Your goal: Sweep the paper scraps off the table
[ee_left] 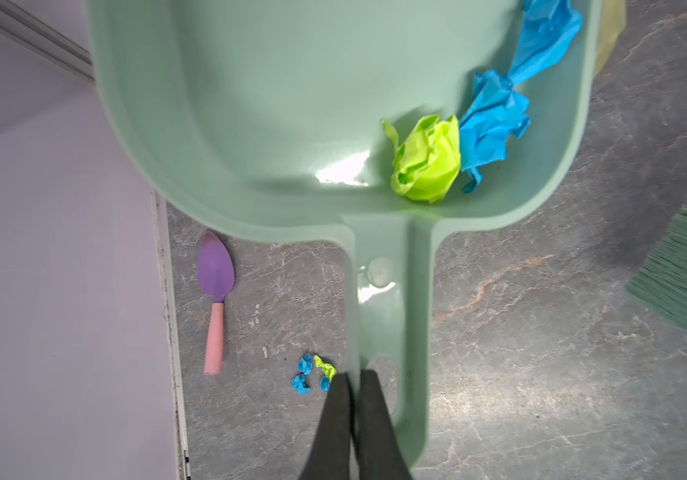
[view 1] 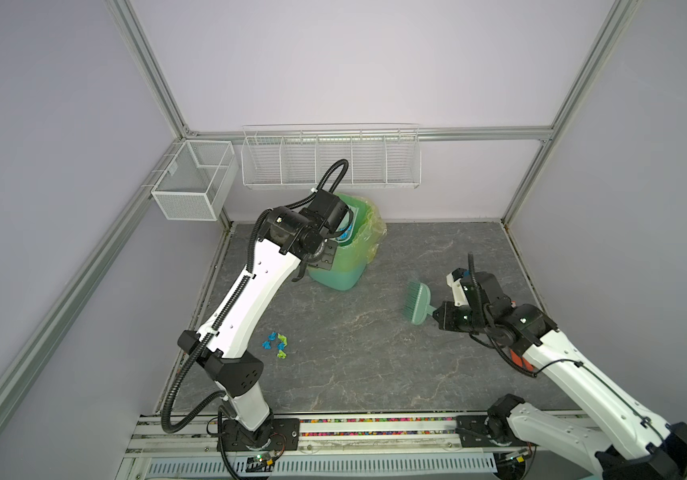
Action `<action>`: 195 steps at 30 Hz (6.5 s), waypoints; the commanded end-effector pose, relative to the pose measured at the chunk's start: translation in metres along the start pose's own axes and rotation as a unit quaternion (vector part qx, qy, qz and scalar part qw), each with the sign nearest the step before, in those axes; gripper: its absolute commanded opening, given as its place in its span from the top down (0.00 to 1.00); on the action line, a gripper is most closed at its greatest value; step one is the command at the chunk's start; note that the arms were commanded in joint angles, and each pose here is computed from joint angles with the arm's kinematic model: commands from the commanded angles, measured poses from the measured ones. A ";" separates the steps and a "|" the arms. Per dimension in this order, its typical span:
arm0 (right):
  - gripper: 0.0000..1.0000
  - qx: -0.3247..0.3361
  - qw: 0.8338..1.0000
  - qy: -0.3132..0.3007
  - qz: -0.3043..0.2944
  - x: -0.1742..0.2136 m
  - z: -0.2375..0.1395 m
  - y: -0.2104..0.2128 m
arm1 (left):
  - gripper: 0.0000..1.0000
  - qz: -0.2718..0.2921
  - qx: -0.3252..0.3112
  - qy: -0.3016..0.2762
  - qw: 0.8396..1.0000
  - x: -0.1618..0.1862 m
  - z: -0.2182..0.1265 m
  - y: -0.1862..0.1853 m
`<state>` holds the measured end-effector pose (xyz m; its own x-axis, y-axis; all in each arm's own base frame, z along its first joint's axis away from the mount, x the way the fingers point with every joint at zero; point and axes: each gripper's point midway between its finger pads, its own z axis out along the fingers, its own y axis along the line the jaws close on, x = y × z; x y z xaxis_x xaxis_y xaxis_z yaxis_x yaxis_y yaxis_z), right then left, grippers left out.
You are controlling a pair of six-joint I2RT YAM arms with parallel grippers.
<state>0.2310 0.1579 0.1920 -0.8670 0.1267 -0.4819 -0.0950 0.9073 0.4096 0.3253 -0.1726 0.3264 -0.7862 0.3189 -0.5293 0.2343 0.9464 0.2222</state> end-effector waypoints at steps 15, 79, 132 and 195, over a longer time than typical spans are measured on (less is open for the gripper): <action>0.93 -0.002 1.000 0.013 -0.003 0.011 0.007 -0.005 | 1.00 0.036 -0.140 -0.015 0.989 -0.027 0.015 0.041; 0.93 -0.028 0.999 0.025 -0.007 0.009 0.018 0.006 | 1.00 0.222 -0.383 -0.038 0.896 -0.040 0.026 0.030; 0.93 -0.230 0.966 0.086 -0.081 0.039 0.039 0.202 | 1.00 -0.044 -0.034 0.027 0.998 0.097 -0.009 0.033; 0.93 -0.200 0.965 0.166 -0.019 0.074 0.120 0.230 | 1.00 -0.021 -0.039 0.047 0.998 0.113 -0.002 0.043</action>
<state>0.2062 0.4121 0.1331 -0.9800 -0.0694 -0.1864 -0.1802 0.7066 0.6843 0.2541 -0.1027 0.2732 -0.8439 0.2688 -0.4644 0.1513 0.9496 0.2747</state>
